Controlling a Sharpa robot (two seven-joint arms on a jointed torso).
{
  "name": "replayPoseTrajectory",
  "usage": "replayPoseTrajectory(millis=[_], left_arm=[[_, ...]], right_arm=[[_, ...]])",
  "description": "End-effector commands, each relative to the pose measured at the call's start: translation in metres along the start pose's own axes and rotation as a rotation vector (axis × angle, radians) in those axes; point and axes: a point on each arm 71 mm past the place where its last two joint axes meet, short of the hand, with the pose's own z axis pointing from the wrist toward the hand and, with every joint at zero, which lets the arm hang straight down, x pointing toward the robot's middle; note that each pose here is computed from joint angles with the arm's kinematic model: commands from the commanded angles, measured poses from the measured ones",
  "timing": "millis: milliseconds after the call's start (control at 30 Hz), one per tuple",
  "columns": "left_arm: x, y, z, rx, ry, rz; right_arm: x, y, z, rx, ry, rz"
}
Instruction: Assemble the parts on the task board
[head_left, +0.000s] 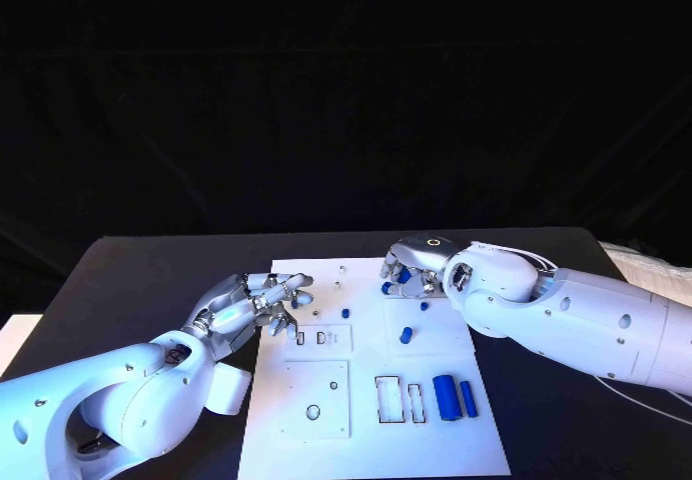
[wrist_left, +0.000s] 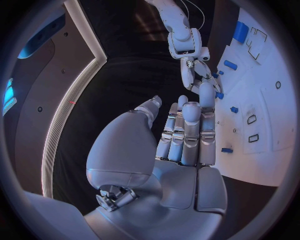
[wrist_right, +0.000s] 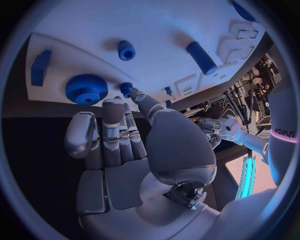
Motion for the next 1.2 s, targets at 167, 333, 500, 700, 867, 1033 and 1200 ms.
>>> replayPoseTrajectory(millis=[167,333,500,700,867,1033,1200], left_arm=[[0.0035,-0.0021,-0.0005,0.009,0.032,-0.005],[0.0036,-0.0025,-0.0008,0.009,0.037,-0.007],[0.0032,-0.0026,-0.0008,0.008,0.037,-0.007],[0.003,-0.0026,-0.0007,0.006,0.038,-0.007],[0.0028,-0.0025,-0.0008,0.003,0.037,-0.006],[0.0023,-0.0025,-0.0008,0.001,0.036,-0.005],[0.0016,-0.0026,-0.001,0.001,0.035,-0.005]], right_arm=[[0.004,0.0,0.003,0.017,0.044,-0.034],[0.004,0.0,0.005,0.017,0.044,-0.035],[0.003,0.002,0.005,0.011,0.036,-0.033],[0.003,0.003,0.006,0.006,0.026,-0.03],[0.002,0.003,0.006,0.004,0.008,-0.025],[-0.005,0.006,0.005,-0.002,-0.079,-0.005],[-0.011,0.011,0.005,-0.005,-0.152,0.015]])
